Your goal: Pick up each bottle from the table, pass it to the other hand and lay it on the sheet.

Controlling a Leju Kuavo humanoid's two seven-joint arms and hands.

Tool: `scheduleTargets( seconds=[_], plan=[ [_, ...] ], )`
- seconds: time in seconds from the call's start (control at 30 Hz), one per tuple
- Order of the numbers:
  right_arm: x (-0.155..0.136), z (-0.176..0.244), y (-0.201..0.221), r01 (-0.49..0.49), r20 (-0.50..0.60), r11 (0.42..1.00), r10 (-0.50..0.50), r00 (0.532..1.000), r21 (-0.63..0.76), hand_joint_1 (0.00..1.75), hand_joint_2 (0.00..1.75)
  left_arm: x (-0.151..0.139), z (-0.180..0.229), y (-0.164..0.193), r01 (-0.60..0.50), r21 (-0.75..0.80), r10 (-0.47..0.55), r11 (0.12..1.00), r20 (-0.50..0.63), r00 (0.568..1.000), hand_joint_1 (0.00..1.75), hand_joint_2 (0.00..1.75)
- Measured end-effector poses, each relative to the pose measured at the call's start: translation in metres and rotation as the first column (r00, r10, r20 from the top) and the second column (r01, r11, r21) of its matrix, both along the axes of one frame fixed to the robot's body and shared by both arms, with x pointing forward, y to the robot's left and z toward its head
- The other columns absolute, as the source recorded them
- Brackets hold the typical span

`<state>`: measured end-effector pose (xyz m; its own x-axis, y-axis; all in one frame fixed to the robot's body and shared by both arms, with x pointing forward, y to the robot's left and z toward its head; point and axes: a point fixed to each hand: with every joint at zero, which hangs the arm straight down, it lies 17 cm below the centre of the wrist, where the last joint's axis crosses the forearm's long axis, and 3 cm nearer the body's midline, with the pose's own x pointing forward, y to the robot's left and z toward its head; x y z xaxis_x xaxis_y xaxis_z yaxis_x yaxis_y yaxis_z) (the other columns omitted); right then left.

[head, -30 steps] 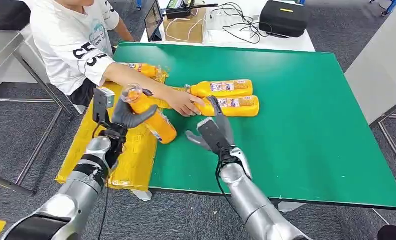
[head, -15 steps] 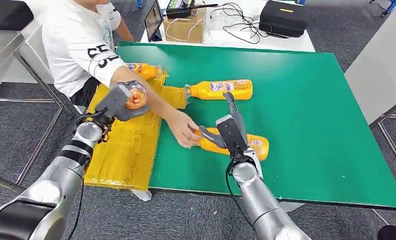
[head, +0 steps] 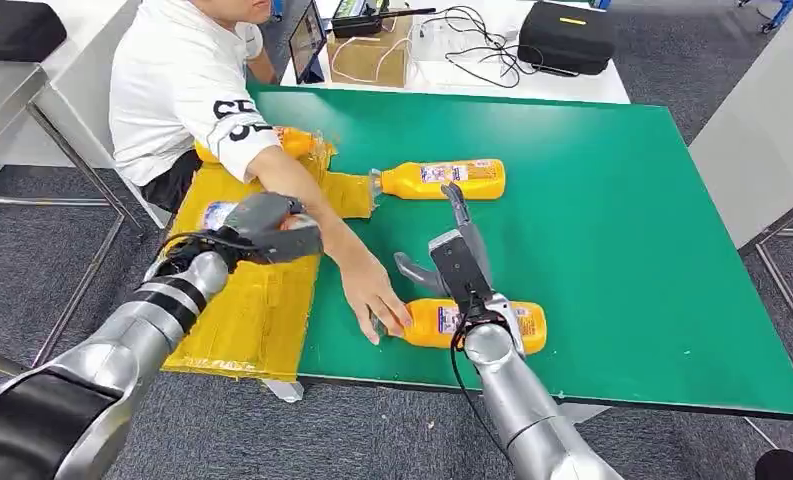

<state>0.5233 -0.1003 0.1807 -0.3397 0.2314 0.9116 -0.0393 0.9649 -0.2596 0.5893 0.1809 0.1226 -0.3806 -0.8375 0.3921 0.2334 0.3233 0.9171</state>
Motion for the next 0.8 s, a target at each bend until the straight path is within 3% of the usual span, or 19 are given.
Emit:
scheduleTargets(
  seconds=[0.1,0.23,0.73,0.77,0.8],
  plan=[
    [0.000,0.002,0.007,-0.022,-0.001,1.000,0.022,1.000,-0.001,0.00,1.75,-0.008,-0.036,0.008,-0.001,0.174,0.010,0.985,-0.050,0.999,1.75,1.75],
    [0.001,0.006,0.016,-0.043,0.000,0.999,0.043,0.999,-0.002,0.00,1.75,-0.018,-0.066,0.020,-0.005,0.297,0.032,0.955,-0.086,0.996,1.75,1.75],
    [0.001,0.002,0.029,-0.079,-0.014,0.997,0.078,0.997,-0.009,0.00,1.75,-0.028,-0.095,0.049,-0.017,0.378,0.073,0.926,-0.134,0.988,1.75,1.75],
    [0.001,0.002,0.030,-0.081,-0.015,0.997,0.080,0.997,-0.010,0.00,1.75,-0.028,-0.094,0.050,-0.018,0.376,0.070,0.926,-0.126,0.990,1.59,1.75],
    [0.001,0.002,0.031,-0.083,-0.015,0.997,0.082,0.996,-0.011,0.00,1.75,-0.028,-0.093,0.050,-0.022,0.371,0.070,0.928,-0.117,0.991,0.00,1.75]
  ],
)
